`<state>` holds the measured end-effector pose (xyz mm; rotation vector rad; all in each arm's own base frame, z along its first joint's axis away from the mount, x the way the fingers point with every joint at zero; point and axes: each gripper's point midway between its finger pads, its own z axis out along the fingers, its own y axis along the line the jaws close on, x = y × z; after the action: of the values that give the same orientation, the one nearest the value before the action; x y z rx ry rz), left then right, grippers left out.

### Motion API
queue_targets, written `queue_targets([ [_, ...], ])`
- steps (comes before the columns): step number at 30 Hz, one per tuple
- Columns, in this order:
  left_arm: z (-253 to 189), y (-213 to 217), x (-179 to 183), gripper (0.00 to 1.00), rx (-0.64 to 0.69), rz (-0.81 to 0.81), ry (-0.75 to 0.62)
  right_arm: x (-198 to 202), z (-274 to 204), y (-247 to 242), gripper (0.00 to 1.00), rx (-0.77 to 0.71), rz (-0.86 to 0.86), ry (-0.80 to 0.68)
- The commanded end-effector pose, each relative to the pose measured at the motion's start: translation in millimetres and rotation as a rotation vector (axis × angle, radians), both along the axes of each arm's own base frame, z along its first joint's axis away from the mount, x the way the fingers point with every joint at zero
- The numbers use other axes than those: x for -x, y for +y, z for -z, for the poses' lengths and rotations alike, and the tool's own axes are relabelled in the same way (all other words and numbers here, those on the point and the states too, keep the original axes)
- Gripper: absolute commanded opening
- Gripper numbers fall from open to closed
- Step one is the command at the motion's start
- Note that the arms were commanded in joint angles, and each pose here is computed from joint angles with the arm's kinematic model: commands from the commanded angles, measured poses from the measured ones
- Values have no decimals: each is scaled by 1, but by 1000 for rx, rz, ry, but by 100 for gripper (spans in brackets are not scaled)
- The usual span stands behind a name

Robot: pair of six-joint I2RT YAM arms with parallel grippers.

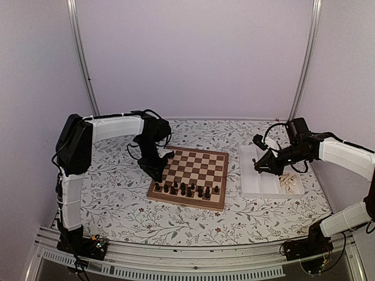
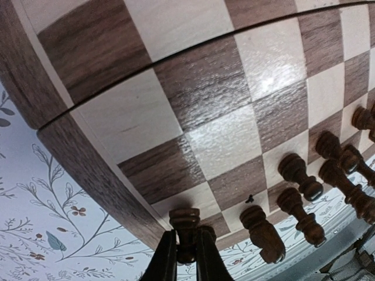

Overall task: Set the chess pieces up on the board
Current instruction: Place the chess piece on the chessboard, then pick up the chess piece from the storage box.

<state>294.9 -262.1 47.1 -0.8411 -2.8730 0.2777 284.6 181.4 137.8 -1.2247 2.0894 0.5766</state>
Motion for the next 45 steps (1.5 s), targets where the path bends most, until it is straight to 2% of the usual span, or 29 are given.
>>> queue_targets([
  [1,-2,2,10,13,-14,25,9,-1,-2,2,12,-19,-6,-2],
  [8,-3,1,10,24,-19,32,0,-1,-2,2,12,-19,-3,-3],
  [17,-9,-6,3,31,-7,44,-36,-1,-2,2,12,-19,-3,0],
  [21,-38,-14,-14,36,33,54,-131,-1,-4,3,12,-23,-9,-4],
  [24,-76,-21,-28,37,95,61,-240,0,-12,7,12,-45,-31,-4],
  [27,-123,-40,-45,45,208,59,-391,4,-20,18,12,-68,-79,1],
  [31,-177,-87,-49,47,436,91,-580,12,-24,38,12,-53,-166,1],
  [34,-203,-119,-40,49,634,90,-673,15,-30,54,12,-46,-224,1],
  [38,-226,-153,-27,51,914,59,-681,20,-42,80,12,-31,-307,-18],
  [41,-234,-168,-22,52,1055,23,-654,25,-49,95,12,-31,-356,-18],
  [45,-224,-189,-17,52,1128,32,-576,29,-55,106,13,-32,-388,-11],
])
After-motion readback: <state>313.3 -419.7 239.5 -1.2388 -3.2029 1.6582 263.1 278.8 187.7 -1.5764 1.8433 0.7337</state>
